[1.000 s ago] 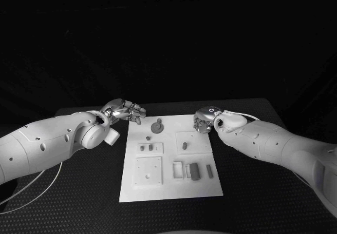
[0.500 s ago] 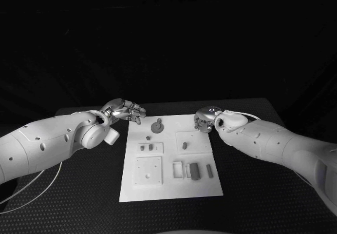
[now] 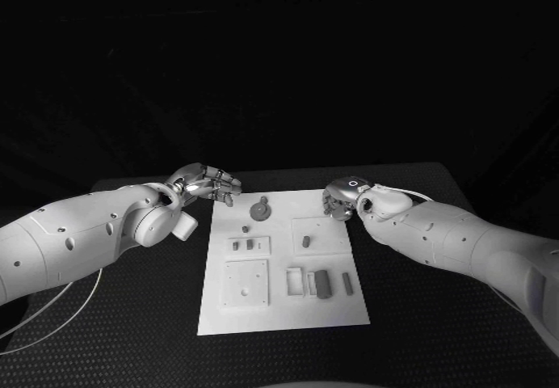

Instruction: Assemble the parts on the task board

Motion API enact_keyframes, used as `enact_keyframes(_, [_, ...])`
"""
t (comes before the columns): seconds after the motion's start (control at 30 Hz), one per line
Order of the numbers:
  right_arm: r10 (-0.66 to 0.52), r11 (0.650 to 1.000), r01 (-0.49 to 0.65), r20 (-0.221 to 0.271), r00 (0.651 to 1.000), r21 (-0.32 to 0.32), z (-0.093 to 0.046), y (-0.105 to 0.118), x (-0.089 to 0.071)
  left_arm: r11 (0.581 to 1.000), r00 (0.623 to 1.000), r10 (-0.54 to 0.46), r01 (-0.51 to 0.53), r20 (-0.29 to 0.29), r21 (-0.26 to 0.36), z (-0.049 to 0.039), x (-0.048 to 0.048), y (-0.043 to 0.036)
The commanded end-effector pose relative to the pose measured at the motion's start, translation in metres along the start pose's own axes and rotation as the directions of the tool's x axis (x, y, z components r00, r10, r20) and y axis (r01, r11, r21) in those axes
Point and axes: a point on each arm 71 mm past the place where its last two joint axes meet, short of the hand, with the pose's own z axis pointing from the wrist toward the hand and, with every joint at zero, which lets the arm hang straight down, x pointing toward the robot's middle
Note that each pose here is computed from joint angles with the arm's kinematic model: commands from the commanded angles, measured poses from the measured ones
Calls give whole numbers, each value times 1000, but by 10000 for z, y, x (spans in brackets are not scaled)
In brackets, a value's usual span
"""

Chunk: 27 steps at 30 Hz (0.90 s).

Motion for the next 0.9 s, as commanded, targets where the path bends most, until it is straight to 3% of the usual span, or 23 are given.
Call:
enact_keyframes(0.03, [17, 1000, -18, 33, 999, 15, -19, -8, 4, 1000, 1000, 2, -2, 0, 11, -1, -3, -23])
enact_keyframes(0.63, [95, 995, -99, 87, 992, 32, -30, -9, -99, 1000, 1000, 4, -4, 6, 11, -8, -26, -25])
enact_keyframes(0.9, [187, 981, -192, 115, 976, 26, -46, 23, -261, 1000, 1000, 4, -5, 10, 9, -18, -34, -25])
